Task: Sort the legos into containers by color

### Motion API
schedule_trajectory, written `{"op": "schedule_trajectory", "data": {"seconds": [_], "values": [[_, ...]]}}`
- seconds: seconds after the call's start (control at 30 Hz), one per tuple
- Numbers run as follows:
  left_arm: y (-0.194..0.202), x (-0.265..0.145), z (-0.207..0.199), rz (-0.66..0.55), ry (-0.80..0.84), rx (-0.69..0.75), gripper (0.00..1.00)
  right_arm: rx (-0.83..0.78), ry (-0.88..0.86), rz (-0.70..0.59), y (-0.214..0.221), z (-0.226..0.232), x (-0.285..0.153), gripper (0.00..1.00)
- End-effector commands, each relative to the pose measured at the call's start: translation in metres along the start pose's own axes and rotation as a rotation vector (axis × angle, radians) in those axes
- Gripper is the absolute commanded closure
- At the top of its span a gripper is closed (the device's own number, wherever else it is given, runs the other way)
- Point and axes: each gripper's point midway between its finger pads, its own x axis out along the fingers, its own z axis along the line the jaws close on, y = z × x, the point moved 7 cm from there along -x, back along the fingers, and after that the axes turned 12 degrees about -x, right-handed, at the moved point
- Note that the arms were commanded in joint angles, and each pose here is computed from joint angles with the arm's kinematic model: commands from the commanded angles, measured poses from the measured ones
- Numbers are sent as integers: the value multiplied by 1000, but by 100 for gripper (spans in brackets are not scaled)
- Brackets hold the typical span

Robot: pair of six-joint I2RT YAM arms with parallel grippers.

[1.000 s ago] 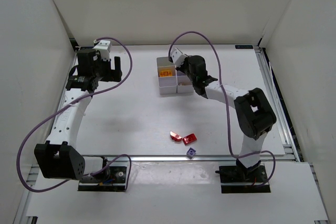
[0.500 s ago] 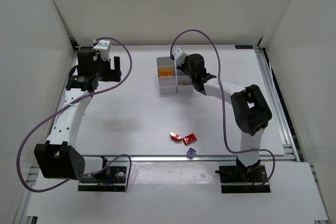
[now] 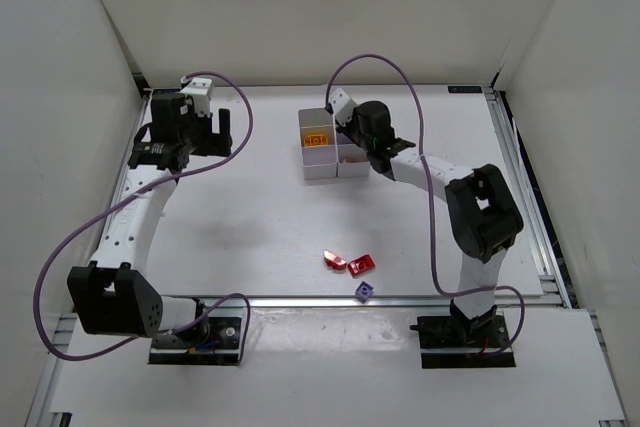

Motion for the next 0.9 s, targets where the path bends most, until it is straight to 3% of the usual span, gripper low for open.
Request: {"op": "schedule_trajectory", "data": {"seconds": [0.0, 0.1, 0.37, 0.47, 0.5, 0.63, 0.7, 0.87], "values": [[-13, -6, -5, -37, 25, 1, 1, 35, 39, -50, -15, -19, -19, 74], [-13, -5, -5, -34, 28, 4, 1, 33, 34, -45, -13, -17, -23, 62], [-12, -8, -6, -38, 32, -1, 0, 102, 35, -58, -28, -38, -61, 64], [-12, -9, -6, -40, 38, 2, 1, 123, -130, -81, -34, -40, -97, 64], [-11, -10, -7, -41, 41, 5, 1, 115, -349, -82, -29, -19, -113, 64], [-9, -13, -9, -37, 68, 18, 1, 137, -814, -210, -22, 3, -180, 46], [-9, -14, -10, -35, 83, 23, 1, 124, -1050, -220, -13, 24, -214, 45], [-5, -14, -13, -15, 105, 20, 1, 171, -1336, -200, -1, 54, -248, 40]]}}
